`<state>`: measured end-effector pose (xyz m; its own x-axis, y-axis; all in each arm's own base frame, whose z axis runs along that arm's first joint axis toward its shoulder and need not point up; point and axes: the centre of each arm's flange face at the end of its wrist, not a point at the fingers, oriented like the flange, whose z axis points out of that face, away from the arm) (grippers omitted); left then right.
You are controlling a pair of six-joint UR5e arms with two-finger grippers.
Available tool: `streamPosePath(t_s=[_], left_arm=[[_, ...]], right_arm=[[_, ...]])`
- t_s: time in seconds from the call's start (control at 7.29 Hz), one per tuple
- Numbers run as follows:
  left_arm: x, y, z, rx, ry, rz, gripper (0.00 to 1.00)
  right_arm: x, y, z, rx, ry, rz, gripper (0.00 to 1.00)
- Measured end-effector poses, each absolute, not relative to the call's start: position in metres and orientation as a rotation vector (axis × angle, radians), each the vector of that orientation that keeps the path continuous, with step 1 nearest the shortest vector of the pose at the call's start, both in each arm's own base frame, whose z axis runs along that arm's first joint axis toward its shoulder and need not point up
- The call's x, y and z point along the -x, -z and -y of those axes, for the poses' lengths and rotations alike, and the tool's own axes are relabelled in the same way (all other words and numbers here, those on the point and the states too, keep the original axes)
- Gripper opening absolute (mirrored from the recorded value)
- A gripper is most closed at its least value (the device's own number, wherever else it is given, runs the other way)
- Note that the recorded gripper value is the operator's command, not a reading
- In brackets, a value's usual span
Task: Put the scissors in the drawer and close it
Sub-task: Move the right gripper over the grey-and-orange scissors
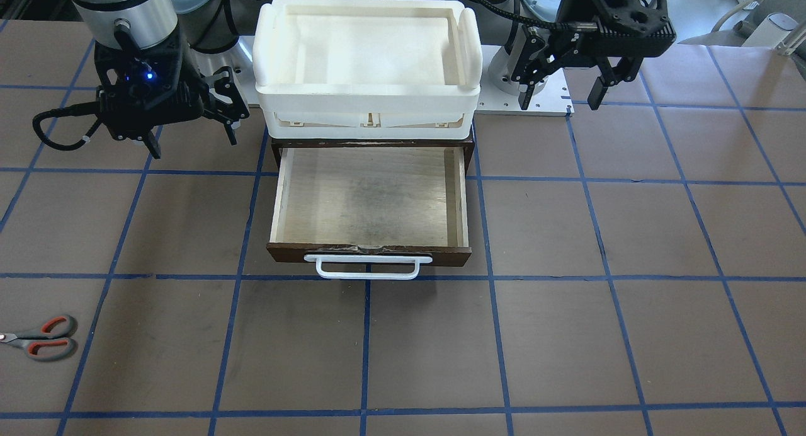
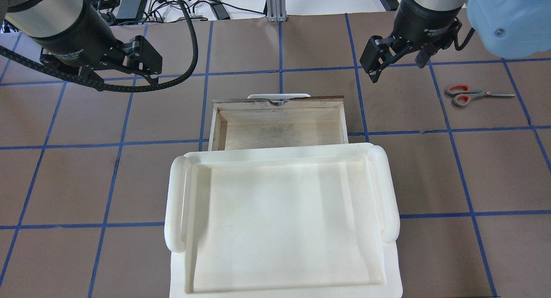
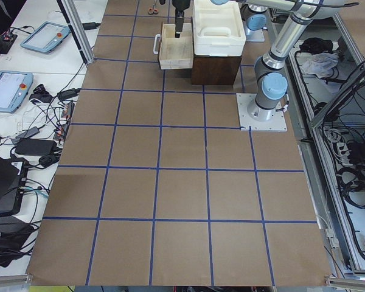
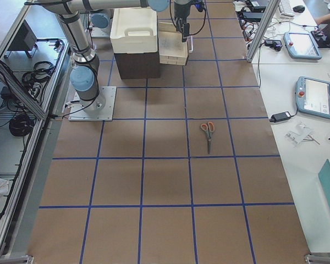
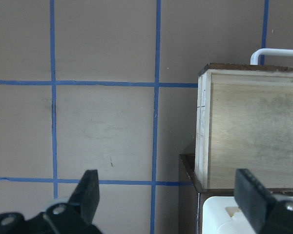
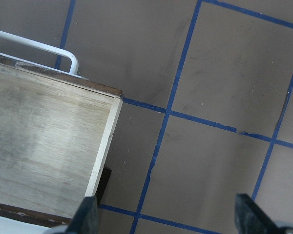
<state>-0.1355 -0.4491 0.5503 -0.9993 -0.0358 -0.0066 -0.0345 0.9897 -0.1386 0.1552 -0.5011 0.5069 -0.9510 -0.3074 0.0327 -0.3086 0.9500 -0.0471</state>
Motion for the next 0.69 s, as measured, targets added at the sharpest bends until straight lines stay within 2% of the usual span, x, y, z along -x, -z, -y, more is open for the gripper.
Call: streamPosePath(t_s=[0.69], left_arm=[[0.136, -0.550, 0.449, 0.055, 0.217, -3.124, 1.00]], right_arm=[[-0.088, -0.501, 0.522, -1.030, -0.060, 2.924, 1.00]])
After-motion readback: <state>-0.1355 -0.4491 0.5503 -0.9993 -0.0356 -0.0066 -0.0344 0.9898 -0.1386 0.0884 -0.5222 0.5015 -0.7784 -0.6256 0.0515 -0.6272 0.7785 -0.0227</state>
